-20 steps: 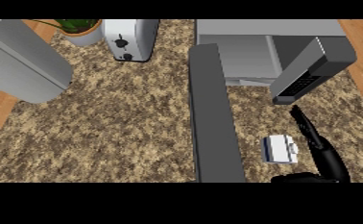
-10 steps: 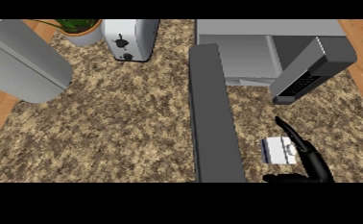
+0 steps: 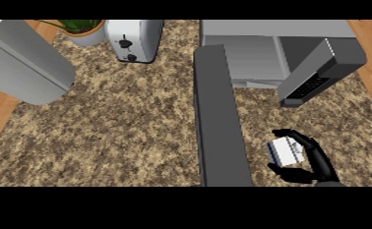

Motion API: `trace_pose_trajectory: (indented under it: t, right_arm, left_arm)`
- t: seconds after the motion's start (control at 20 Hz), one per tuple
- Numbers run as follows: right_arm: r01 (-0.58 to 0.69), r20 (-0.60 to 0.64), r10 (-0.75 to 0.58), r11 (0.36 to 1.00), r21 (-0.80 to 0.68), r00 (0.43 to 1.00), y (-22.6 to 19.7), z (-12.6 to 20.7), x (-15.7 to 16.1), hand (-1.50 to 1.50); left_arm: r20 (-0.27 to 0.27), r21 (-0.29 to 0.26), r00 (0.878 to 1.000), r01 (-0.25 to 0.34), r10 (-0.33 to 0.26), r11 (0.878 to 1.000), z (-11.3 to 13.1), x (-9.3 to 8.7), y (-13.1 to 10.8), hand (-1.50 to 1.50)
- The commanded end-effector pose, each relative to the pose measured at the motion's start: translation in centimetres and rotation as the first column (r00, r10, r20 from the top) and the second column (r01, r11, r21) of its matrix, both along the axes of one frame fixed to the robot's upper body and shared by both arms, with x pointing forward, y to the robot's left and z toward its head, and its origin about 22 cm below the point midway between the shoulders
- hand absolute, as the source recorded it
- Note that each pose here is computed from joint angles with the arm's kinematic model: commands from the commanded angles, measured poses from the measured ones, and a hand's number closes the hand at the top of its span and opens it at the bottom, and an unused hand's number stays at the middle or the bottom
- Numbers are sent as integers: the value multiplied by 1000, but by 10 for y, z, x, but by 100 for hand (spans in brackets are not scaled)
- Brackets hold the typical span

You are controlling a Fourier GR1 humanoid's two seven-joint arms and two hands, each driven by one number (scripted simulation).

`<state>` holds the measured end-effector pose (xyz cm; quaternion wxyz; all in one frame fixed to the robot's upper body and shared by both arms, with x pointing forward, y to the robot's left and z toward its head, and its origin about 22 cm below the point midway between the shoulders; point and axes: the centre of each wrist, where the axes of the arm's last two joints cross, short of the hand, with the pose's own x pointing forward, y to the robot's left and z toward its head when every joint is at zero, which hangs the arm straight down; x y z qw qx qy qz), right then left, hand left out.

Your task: Pick up the milk, place it into the microwave and close the microwave

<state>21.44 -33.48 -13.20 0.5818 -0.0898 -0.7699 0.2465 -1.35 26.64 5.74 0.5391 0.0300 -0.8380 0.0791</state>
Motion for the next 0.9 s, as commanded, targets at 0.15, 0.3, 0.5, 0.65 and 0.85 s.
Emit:
trace_pose_trajectory:
  t: [0.15,0.3,0.5,0.65,0.85]
  right_arm:
    - [-18,21,21,990,-142,1000,-15,-16,-7,150]
    - [-17,49,25,988,-153,999,4,-21,2,150]
    - [81,73,-71,986,-145,995,26,-9,44,150]
    - [128,97,-116,983,-129,988,39,6,75,150]
    - [72,157,-69,997,-14,985,32,6,74,150]
  left_arm:
    - [-16,-17,1000,10,-11,1000,-12,-1,1,-150]
    - [-2,-8,1000,9,-9,1000,-2,-3,9,-150]
    - [-10,-20,1000,15,-15,1000,-6,2,4,-150]
    - [-3,-25,998,60,-60,998,4,-1,5,-150]
    - [-7,-23,999,31,-31,999,-16,7,12,-150]
